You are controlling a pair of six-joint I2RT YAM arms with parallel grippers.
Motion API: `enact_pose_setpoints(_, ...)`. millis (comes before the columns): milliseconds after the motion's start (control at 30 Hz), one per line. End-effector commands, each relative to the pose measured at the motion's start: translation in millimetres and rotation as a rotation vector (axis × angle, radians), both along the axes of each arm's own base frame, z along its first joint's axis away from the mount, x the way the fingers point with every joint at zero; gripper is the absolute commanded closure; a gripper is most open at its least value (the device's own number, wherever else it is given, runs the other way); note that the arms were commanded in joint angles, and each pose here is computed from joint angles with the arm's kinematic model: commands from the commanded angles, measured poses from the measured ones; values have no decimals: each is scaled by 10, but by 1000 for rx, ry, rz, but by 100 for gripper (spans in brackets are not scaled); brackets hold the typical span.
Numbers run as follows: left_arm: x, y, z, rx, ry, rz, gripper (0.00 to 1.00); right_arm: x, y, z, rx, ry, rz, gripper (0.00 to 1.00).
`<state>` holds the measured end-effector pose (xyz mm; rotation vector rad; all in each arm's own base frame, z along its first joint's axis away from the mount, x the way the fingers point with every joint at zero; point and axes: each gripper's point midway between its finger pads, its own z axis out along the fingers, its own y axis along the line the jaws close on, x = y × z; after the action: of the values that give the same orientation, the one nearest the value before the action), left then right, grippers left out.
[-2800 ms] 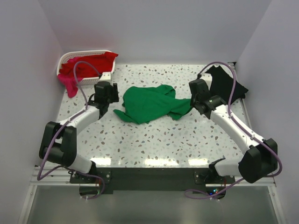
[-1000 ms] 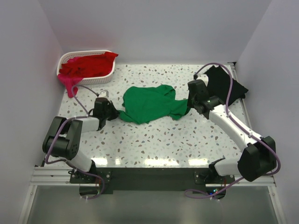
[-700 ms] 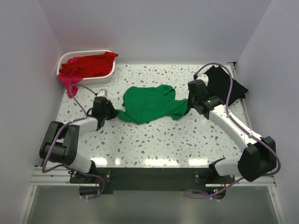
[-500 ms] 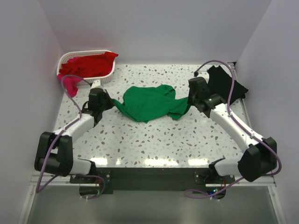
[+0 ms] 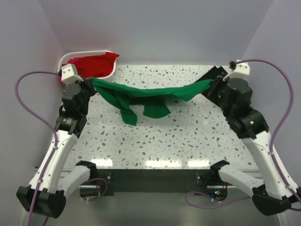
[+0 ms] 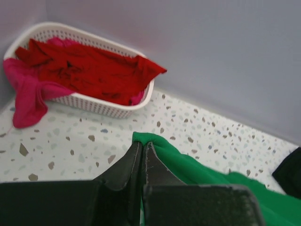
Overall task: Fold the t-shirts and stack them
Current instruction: Flatten the tshirt out
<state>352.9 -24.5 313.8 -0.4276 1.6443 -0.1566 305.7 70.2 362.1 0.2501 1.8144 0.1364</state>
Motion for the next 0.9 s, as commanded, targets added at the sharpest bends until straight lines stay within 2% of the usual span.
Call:
enact_pose_setpoints(0, -334, 232, 712, 11, -158, 86, 100, -364, -182, 671, 46, -178, 8, 100)
enact_pose_setpoints(133, -521, 253, 1074, 1, -244, 77, 100, -594, -170, 1006, 75, -272, 78, 100)
enact_pose_setpoints(267, -484, 184, 1344, 9, -302, 39, 100, -521, -116, 1138, 72, -319, 96, 100)
enact_pose_setpoints(367, -206, 108, 1339, 32, -281, 20, 100, -196, -42, 1101, 43, -297, 62, 100)
enact_pose_setpoints(500, 399, -38, 1020, 72, -165, -7, 100, 373, 73, 934, -24, -232, -2, 100)
enact_pose_setpoints(567, 580, -62, 1039, 81, -172, -5, 100, 655, 154, 872, -56, -207, -12, 100)
enact_pose_setpoints(600, 757, -95, 889, 90, -130, -8, 100, 734, 165, 895, -59, -212, -17, 100)
enact_pose_setpoints(733, 1024, -186, 958, 102, -126, -38, 100, 965, 169, 1125, -77, -235, -37, 100)
enact_pose_setpoints(867, 951, -212, 1273, 76, -208, -52, 100, 908, 132, 1401, -82, -286, -40, 100)
